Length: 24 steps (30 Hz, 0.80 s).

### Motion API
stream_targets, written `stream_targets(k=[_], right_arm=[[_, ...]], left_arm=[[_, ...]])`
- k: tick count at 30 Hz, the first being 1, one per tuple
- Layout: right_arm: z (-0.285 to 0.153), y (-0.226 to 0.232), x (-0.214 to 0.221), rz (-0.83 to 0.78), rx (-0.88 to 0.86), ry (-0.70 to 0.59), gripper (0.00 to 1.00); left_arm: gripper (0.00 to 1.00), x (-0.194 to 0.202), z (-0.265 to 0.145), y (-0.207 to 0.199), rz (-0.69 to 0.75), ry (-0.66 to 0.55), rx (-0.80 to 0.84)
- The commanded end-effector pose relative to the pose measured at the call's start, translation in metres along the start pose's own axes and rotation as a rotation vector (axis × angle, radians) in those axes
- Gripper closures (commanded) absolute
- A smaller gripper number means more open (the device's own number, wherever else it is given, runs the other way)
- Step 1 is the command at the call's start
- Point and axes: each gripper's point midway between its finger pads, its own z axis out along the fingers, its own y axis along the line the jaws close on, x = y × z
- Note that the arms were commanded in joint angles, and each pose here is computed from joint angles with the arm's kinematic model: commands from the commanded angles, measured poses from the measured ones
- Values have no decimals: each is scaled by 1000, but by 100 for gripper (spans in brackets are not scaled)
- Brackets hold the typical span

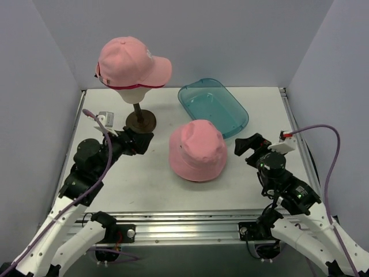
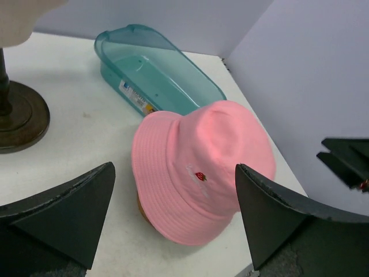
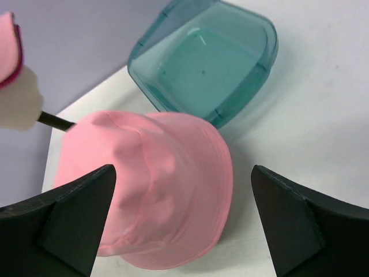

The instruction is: Stack the hats

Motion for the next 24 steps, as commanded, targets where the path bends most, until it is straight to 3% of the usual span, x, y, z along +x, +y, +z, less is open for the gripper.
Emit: stream_targets(k=[1,7,11,24], right_arm=[[-17,14,-55,-97,41,-86,0],[-21,42,-91,-210,42,-87,0],[-33,59,-103,-206,-63,-115,0],[-47,62,-109,-167,-138,-148,0]], left_arm=[[6,-14,-36,-24,86,38,75],[6,-42,-74,-49,134,-10,148],[6,-46,-86,-56,155,-30,183],[6,-39,-86,-57,151,-23,209]])
